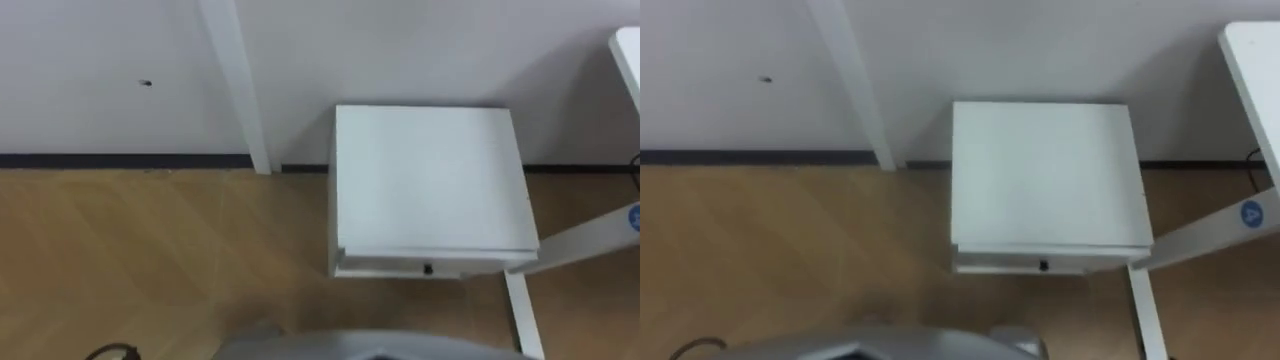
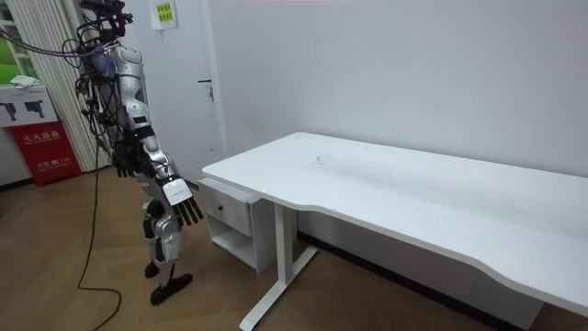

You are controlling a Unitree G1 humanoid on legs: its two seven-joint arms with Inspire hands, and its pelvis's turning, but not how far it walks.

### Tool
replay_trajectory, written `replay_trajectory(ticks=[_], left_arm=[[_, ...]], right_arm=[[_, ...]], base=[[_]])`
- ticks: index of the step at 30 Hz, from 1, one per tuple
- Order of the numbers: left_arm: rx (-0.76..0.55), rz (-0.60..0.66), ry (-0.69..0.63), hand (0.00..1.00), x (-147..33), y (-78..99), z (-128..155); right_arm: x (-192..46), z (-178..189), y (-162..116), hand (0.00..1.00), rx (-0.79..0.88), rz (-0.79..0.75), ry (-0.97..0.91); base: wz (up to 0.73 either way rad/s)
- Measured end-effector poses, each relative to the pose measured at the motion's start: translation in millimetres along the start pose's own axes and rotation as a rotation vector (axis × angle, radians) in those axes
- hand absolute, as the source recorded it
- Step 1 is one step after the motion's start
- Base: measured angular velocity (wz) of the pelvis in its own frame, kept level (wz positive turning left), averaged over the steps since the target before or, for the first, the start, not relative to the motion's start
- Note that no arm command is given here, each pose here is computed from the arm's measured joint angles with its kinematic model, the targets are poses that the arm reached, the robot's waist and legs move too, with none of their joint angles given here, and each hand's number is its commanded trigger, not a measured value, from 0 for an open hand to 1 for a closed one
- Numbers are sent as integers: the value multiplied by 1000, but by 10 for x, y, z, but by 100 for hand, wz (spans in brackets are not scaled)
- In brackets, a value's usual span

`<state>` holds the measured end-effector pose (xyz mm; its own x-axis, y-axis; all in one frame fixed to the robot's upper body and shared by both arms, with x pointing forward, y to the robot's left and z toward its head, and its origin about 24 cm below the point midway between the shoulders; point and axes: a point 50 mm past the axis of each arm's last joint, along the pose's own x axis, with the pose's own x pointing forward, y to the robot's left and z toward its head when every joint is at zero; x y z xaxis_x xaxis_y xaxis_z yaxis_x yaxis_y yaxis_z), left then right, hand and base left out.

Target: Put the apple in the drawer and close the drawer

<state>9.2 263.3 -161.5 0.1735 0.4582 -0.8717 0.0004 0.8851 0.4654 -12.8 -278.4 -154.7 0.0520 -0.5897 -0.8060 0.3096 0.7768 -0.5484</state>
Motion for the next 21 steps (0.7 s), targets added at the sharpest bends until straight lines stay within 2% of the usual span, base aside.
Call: replay_trajectory(ticks=[7,16,21], left_arm=[[-10,-25,4,0,-9,-31,-25],[2,-81,69,0,-53,-118,-203],[0,-80,63,0,-47,-117,-177]], right_arm=[[-18,-85,70,0,-61,63,38],[-32,-92,180,0,-123,176,69],[-37,-102,199,0,-126,218,75]], base=[[-7],[0],[0]])
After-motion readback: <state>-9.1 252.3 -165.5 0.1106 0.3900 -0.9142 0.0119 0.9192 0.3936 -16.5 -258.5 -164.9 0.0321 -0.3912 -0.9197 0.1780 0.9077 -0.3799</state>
